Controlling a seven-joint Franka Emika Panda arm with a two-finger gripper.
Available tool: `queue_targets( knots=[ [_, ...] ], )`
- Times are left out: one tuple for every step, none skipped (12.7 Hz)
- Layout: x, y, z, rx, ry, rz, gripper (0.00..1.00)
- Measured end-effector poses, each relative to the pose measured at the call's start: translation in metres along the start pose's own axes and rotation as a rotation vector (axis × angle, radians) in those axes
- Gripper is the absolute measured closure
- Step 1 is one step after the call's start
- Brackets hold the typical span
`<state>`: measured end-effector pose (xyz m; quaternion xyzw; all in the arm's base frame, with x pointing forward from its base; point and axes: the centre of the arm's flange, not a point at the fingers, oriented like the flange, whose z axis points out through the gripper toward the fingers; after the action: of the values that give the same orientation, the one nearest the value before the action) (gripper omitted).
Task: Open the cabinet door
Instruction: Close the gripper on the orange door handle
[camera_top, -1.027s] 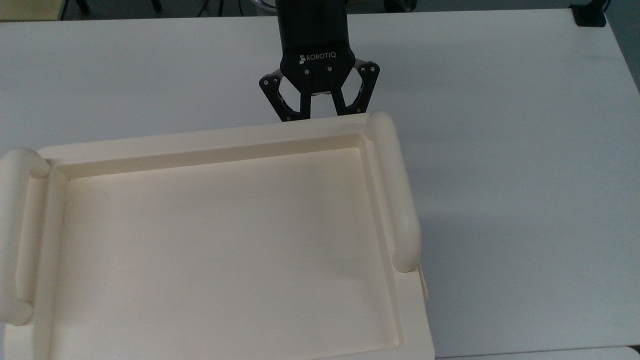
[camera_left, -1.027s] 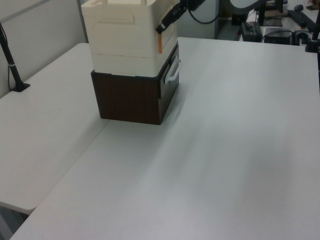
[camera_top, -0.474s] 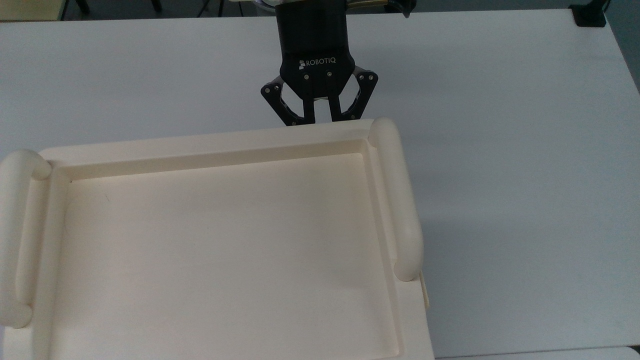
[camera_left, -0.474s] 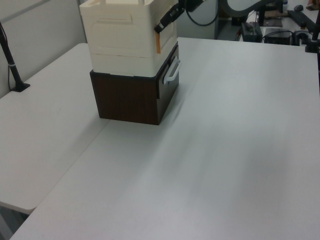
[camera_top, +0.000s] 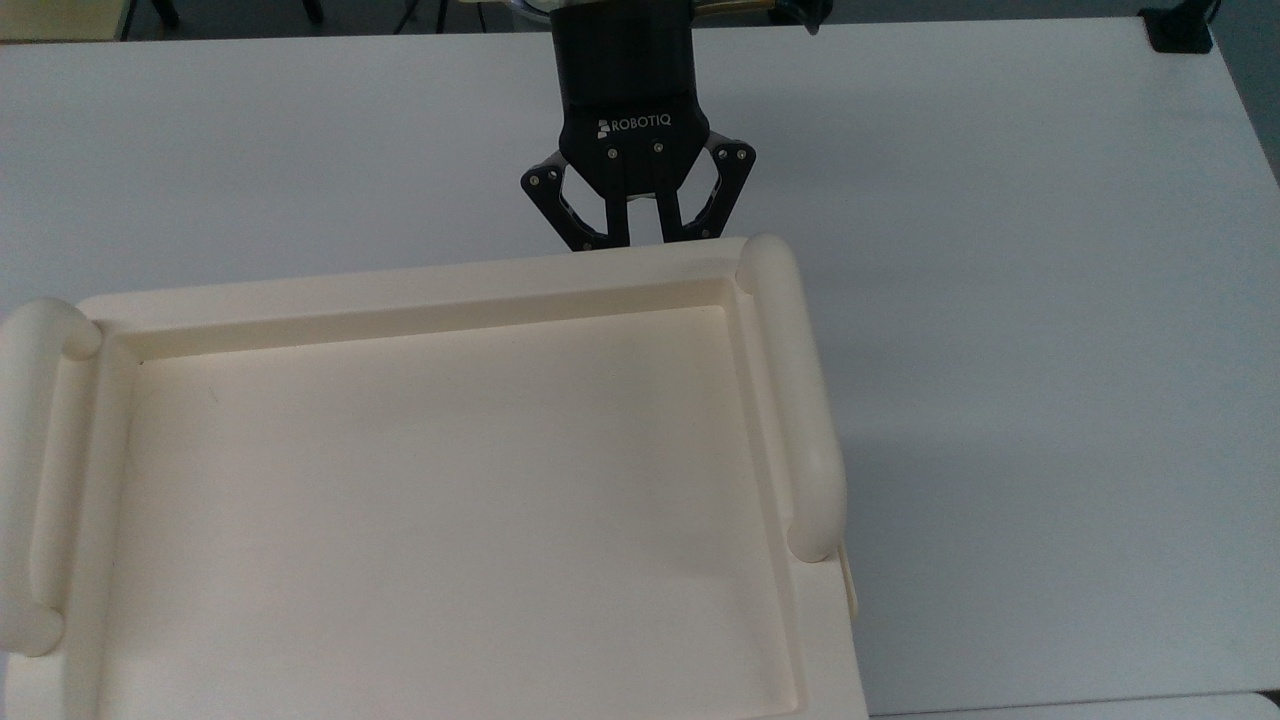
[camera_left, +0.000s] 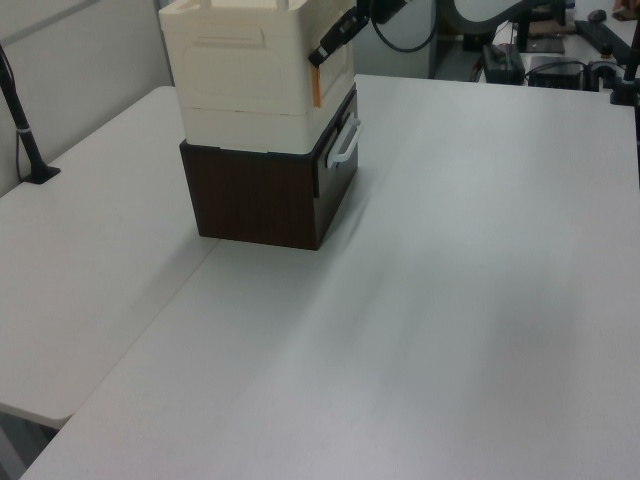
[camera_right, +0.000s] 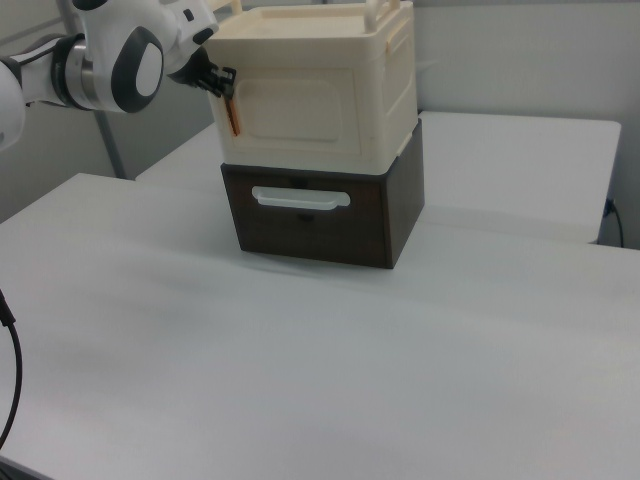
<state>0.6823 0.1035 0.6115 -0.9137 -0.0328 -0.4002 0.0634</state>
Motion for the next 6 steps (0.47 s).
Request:
queue_targets(
  knots=[
    [0.0000,0.0004,-0.0004,0.000,0.000,0.000,0.78],
    [-0.0006,0.0008,-0.0005,-0.001,-0.001,0.001,0.78],
    [-0.0006,0.0015,-0.0011,-0.002,-0.001,0.001,0.78],
    [-0.0005,0.0035,-0.0015,-0.004,0.000,0.003,0.78],
    [-0.0006,0.0044,-0.0020,-0.005,-0.004,-0.007,0.78],
    [-0.0009,0.0045,-0.0032,-0.006,-0.013,-0.012,0.78]
  ],
)
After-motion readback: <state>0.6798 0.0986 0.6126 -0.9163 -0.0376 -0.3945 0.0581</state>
